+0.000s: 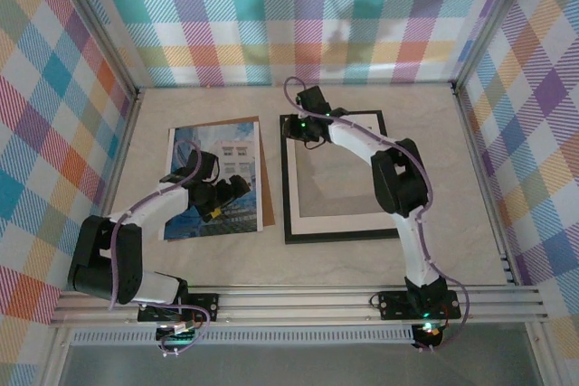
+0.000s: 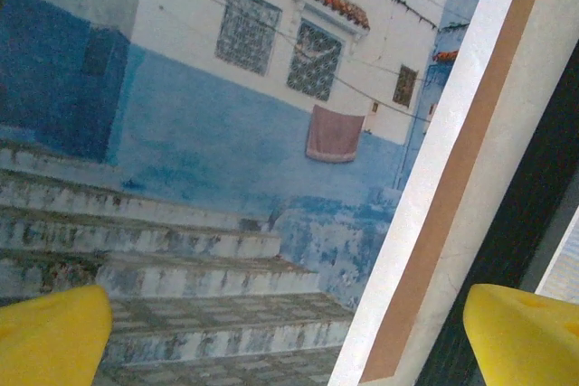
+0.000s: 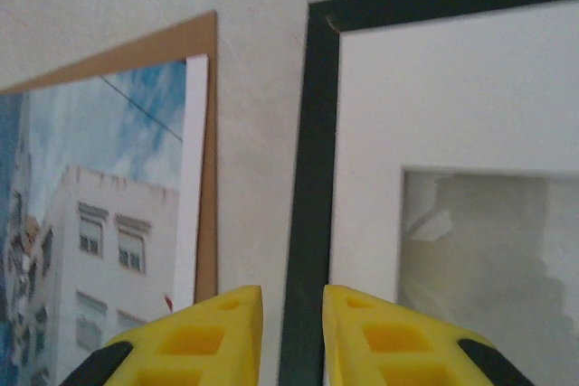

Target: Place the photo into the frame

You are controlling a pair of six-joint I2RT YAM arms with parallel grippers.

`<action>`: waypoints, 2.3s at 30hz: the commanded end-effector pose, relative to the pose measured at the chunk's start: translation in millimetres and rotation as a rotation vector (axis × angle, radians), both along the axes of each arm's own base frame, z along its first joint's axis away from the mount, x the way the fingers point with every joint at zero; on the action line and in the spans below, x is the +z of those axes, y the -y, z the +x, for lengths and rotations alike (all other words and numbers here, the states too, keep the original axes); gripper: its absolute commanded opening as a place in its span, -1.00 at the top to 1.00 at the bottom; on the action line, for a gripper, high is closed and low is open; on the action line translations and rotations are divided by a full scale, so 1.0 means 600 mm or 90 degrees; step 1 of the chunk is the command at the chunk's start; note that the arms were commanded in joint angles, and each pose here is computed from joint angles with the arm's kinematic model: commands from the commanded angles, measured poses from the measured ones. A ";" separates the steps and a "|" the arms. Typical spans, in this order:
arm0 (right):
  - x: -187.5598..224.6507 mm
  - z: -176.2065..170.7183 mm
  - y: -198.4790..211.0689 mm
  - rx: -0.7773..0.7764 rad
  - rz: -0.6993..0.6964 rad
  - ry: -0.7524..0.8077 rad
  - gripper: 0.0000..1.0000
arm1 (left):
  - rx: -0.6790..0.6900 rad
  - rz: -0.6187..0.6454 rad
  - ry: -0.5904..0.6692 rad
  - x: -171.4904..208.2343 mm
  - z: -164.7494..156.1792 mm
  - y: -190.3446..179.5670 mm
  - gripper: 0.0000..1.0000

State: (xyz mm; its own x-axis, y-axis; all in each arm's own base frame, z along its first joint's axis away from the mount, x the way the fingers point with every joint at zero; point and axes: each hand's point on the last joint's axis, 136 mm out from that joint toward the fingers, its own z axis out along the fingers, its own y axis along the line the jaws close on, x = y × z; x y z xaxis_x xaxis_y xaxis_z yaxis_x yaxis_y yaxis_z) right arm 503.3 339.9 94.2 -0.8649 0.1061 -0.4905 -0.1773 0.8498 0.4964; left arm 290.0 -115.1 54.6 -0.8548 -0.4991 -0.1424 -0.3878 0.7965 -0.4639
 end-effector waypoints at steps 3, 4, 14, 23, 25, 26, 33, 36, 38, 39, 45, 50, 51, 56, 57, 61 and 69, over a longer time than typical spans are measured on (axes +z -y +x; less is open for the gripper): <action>0.017 0.057 -0.037 0.003 0.043 0.033 0.50 | 0.000 -0.012 0.026 0.017 0.018 0.002 -0.99; 0.013 0.064 -0.036 -0.005 0.039 0.031 0.49 | -0.002 -0.012 0.026 0.017 0.018 0.002 -0.99; -0.035 0.101 -0.011 -0.068 0.049 -0.011 -0.01 | -0.012 -0.024 0.022 0.015 0.017 0.009 -0.99; -0.065 0.090 0.006 -0.066 0.040 -0.061 -0.14 | -0.016 -0.023 0.023 0.020 0.014 0.009 -1.00; -0.066 0.089 0.012 -0.067 0.040 -0.069 -0.14 | -0.017 -0.021 0.021 0.021 0.012 0.008 -0.99; -0.060 0.089 0.013 -0.064 0.038 -0.062 -0.14 | -0.018 -0.020 0.020 0.021 0.010 0.008 -1.00; -0.010 0.084 0.015 -0.042 0.034 -0.031 -0.15 | -0.018 -0.012 0.023 0.024 0.006 0.003 -1.00; 0.039 0.070 0.009 -0.019 0.046 -0.010 -0.16 | -0.018 0.004 0.030 0.032 0.006 -0.005 -0.99; 0.065 0.049 0.007 -0.003 0.045 -0.012 -0.17 | -0.014 0.019 0.040 0.040 0.009 -0.014 -0.99; 0.074 0.032 0.007 0.005 0.042 -0.020 -0.18 | -0.008 0.023 0.045 0.044 0.010 -0.020 -0.99; 0.072 -0.090 0.000 0.042 0.005 -0.077 -0.17 | 0.023 0.017 0.043 0.045 0.001 -0.046 -0.99; 0.057 -0.200 -0.018 0.104 -0.027 -0.122 0.08 | 0.038 0.003 0.013 0.025 -0.025 -0.060 -0.99; 0.051 -0.224 -0.022 0.117 -0.040 -0.135 0.16 | 0.043 0.004 0.008 0.021 -0.030 -0.066 -0.99; 0.016 -0.339 -0.054 0.172 -0.081 -0.192 0.36 | 0.074 -0.002 -0.003 0.006 -0.049 -0.085 -0.99; 0.009 -0.358 -0.061 0.176 -0.086 -0.198 0.37 | 0.078 -0.004 -0.003 0.005 -0.051 -0.087 -0.99; -0.013 -0.414 -0.084 0.178 -0.100 -0.217 0.40 | 0.085 0.002 -0.005 -0.002 -0.057 -0.093 -0.99; -0.057 -0.441 -0.110 0.136 -0.089 -0.231 0.37 | 0.081 0.000 -0.019 -0.023 -0.063 -0.097 -0.99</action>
State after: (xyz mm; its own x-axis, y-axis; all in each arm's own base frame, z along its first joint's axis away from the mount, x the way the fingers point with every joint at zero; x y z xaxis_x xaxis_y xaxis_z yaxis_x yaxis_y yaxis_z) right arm 229.6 401.9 52.9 -0.9677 -0.2216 -0.1198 -0.2517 0.8734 0.4170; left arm 257.6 -58.2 48.1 -0.7794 -0.6111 -0.1382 -0.4978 0.7380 -0.4555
